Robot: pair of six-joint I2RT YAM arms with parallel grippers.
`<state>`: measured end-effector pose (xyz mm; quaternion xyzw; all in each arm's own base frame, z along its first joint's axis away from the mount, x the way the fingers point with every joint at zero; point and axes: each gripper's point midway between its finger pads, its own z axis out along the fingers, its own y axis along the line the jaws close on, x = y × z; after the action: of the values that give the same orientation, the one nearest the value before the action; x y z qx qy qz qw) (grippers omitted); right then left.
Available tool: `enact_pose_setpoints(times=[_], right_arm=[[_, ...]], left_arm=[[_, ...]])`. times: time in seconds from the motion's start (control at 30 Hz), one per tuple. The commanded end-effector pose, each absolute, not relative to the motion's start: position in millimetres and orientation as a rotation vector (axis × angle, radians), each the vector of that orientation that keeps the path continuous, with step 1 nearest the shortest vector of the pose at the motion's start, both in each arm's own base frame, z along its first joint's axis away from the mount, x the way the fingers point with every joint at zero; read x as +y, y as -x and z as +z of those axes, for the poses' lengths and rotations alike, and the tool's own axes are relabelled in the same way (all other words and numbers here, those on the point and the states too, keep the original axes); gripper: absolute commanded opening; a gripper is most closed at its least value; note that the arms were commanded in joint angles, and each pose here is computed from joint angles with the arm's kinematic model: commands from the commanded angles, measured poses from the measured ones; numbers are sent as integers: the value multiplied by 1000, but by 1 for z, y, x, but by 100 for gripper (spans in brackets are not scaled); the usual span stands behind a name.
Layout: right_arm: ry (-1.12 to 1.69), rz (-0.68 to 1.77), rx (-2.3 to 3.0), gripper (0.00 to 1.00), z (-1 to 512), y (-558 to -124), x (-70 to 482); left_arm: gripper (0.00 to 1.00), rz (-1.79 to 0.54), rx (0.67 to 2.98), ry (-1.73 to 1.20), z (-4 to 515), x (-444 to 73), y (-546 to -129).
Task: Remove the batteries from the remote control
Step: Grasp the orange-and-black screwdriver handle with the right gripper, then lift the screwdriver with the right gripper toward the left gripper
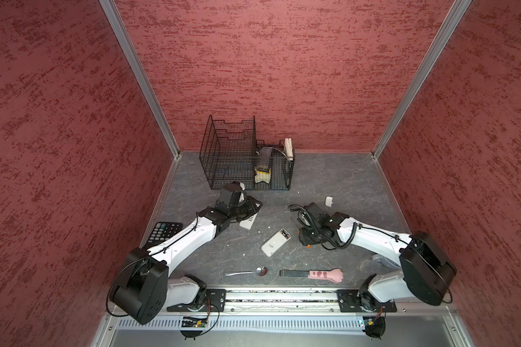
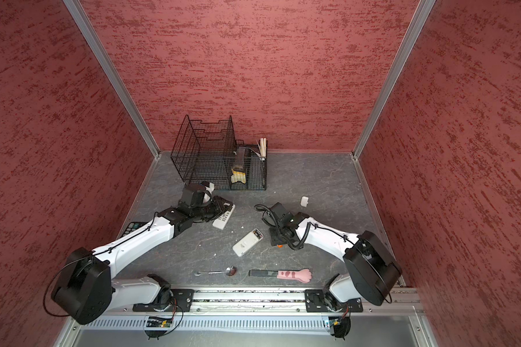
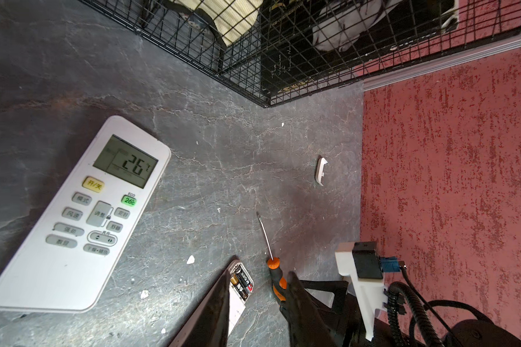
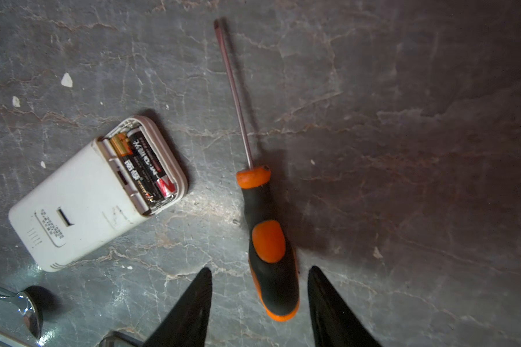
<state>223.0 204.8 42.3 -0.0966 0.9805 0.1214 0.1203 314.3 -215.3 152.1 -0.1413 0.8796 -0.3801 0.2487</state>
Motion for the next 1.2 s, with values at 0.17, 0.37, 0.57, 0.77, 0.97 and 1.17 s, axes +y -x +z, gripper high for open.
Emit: enact_pose_setpoints(times=[0.17,0.37,0.57,0.77,0.97,1.17], right_arm=[[322,371,2901,51,26,-220,207],[323,338,2921,46,19,-217,202],[338,299,2934,35,11,-218,199],[398,322,2908,16,17,-221,204],[532,490,2798,9,49,-225,226],[663,820,2668,5,89,-217,264]], left_arm=[[32,-1040,2377,359,162,-217,-320],[32,-1049,2380,353,161,-219,-322],[32,-1060,2389,345,160,-223,-325],[34,-1096,2396,341,158,-228,-328],[36,-1177,2389,333,157,-232,-331],[36,-1287,2313,287,170,-241,-340]])
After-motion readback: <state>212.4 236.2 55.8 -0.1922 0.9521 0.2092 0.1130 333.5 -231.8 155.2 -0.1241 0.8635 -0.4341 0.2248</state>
